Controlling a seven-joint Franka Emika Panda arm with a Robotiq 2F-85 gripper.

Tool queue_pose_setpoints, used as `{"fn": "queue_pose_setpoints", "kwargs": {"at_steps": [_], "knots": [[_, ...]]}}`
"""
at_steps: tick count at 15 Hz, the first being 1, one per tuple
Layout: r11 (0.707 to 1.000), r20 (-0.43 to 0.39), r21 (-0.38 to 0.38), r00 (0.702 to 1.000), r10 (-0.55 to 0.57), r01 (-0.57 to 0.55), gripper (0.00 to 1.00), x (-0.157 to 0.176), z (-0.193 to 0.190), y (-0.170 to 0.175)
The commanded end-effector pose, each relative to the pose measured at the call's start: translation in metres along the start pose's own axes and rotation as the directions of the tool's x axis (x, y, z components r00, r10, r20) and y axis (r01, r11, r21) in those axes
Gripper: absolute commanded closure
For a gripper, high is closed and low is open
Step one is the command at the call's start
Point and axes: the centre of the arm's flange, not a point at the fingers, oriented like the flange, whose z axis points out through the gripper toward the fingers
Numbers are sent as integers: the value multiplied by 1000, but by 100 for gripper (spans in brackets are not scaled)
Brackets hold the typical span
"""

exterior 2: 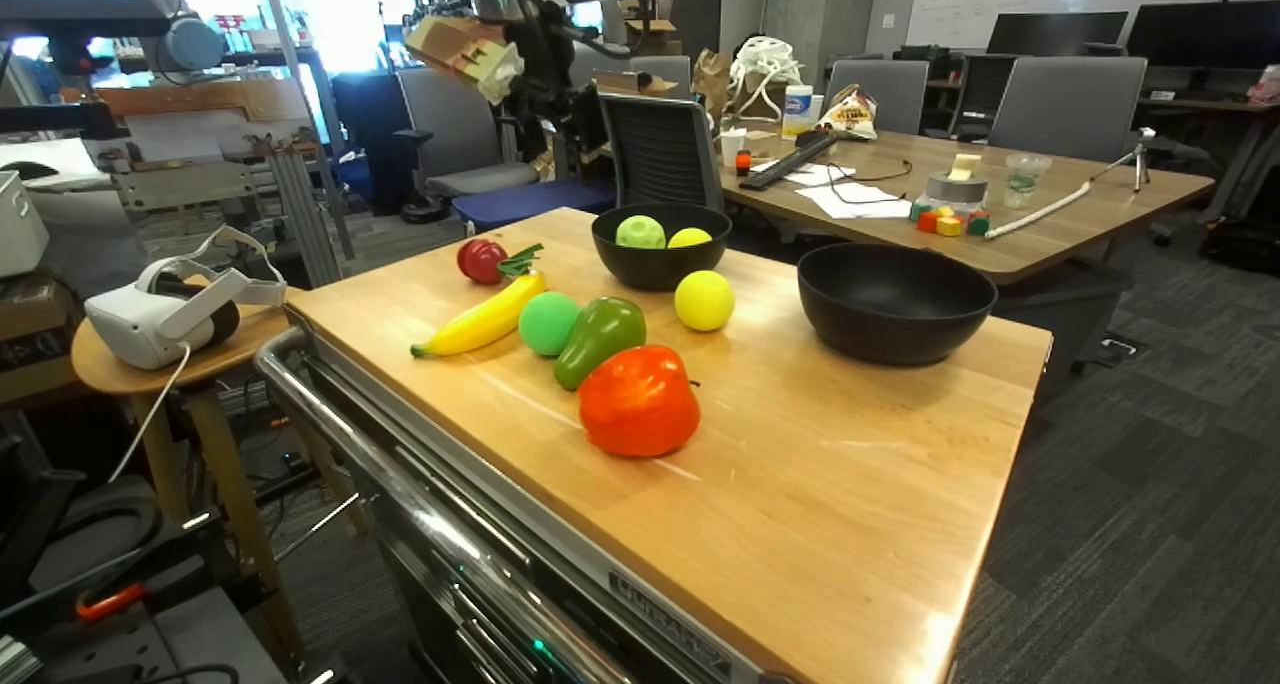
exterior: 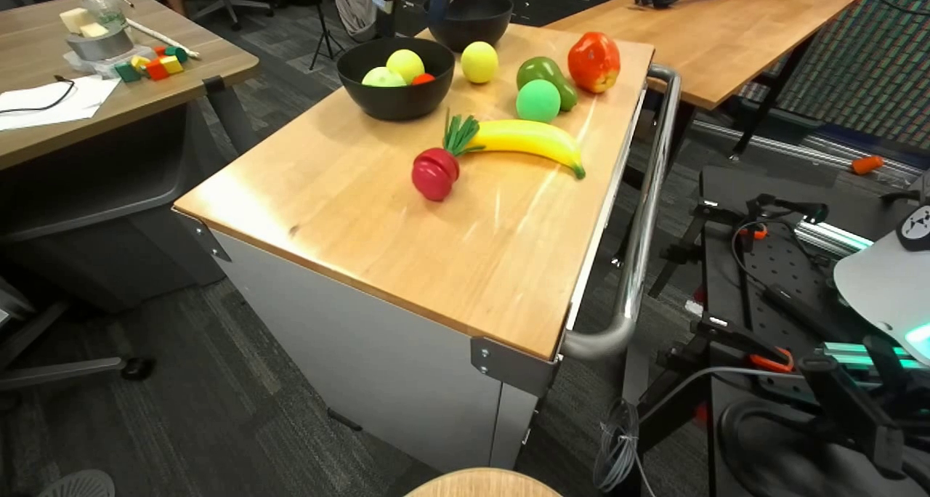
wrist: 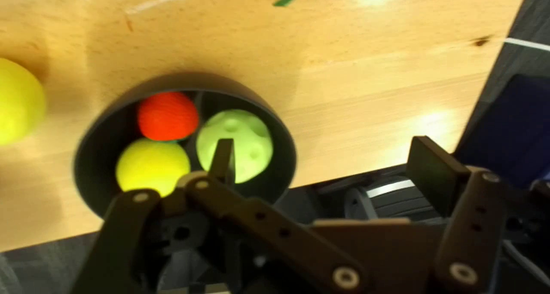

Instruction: Place the fruits and vegetables inside the two black bowls

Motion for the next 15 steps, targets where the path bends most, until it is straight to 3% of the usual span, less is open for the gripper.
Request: {"fn": "queue_pose_setpoints", "kwargs": {"at_steps": [1, 4, 7, 10, 12, 15], "knots": [[999, -9, 37, 999, -31, 31, 0, 7, -1, -13], [993, -28, 88, 997, -75, 77, 0, 24, 3, -36], [984, 23, -84, 988, -154, 156, 0, 17, 11, -20], [971, 136, -131, 974, -181, 199, 0, -9, 8, 14], [978, 182, -104, 970, -161, 182, 0, -24, 7, 34], [989, 165, -56, 978, -126, 137, 0, -38, 17, 71]]}}
